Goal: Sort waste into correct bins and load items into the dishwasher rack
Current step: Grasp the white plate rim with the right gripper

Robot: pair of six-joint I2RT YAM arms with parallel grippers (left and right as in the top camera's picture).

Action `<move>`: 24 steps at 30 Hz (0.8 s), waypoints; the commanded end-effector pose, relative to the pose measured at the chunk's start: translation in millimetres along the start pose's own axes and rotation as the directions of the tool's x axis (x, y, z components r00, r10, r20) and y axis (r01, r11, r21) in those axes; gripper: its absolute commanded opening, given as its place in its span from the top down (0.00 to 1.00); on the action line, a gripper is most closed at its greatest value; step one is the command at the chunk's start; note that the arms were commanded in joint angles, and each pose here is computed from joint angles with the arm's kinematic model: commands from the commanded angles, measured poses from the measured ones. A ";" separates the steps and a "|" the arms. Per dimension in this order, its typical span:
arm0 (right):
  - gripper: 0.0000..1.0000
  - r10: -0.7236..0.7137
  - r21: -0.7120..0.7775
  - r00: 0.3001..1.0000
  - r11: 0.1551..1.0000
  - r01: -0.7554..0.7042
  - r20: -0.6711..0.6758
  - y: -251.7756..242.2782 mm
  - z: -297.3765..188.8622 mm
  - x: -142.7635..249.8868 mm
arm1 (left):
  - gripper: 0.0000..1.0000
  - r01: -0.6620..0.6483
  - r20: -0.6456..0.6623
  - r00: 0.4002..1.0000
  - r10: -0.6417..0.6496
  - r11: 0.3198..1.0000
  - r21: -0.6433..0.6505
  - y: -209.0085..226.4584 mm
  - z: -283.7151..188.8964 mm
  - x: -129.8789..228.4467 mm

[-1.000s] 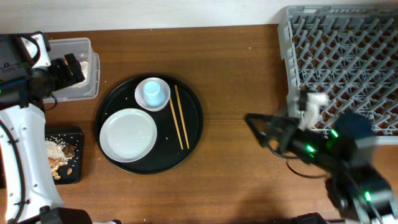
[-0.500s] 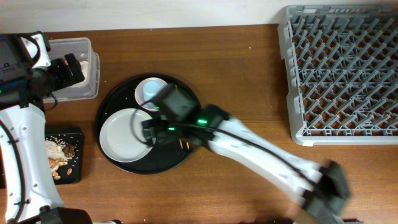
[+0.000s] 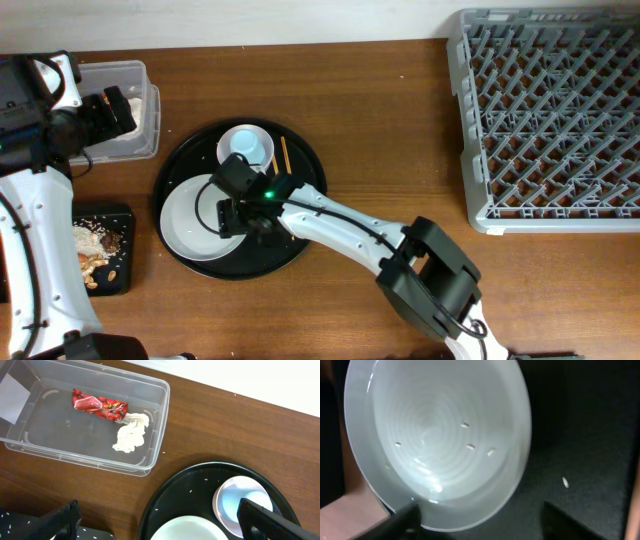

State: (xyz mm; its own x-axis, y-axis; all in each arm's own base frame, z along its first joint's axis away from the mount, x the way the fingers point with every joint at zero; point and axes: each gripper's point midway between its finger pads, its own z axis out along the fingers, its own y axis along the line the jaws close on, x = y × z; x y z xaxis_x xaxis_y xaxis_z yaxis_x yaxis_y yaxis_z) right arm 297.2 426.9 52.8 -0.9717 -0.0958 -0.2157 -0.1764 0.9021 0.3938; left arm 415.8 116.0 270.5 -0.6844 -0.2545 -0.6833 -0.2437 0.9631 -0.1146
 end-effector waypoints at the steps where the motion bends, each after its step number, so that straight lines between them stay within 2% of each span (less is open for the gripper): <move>1: 0.44 0.007 -0.003 1.000 1.000 -0.007 0.023 11.2 7.3 -0.8 | 0.01 0.010 0.000 1.000 -0.010 1.000 -0.005 1.4 0.7 0.0; 3: 0.52 0.020 0.041 0.999 0.999 -0.022 0.029 4.2 13.9 3.2 | 0.01 0.010 0.000 1.000 -0.010 1.000 -0.005 1.5 0.7 0.0; 13: 0.53 0.040 0.081 0.999 0.996 -0.041 0.006 -3.4 29.7 15.0 | 0.01 0.010 0.000 1.000 -0.010 1.000 -0.005 1.4 0.7 0.0; 17: 0.57 0.075 0.165 0.997 0.983 -0.076 0.014 -21.4 27.7 18.3 | 0.01 0.010 0.000 1.000 -0.010 1.000 -0.005 1.4 0.7 0.0; 19: 0.61 0.075 0.175 0.997 0.982 -0.076 0.010 -23.8 27.3 19.7 | 0.01 0.010 0.000 1.000 -0.010 1.000 -0.005 1.4 0.7 0.0; 24: 0.87 0.078 0.162 0.997 0.984 -0.076 -0.007 -21.1 27.4 22.5 | 0.01 0.010 0.000 1.000 -0.010 1.000 -0.005 1.4 0.7 0.0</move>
State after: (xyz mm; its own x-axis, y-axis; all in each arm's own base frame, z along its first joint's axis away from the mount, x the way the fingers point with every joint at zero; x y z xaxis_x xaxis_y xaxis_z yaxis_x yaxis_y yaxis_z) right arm 281.8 412.2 10.5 -0.9858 -0.0297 -0.1653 -0.0712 0.9652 0.2515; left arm 415.8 116.1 270.6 -0.6842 -0.2540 -0.6836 -0.2437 0.9631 -0.1140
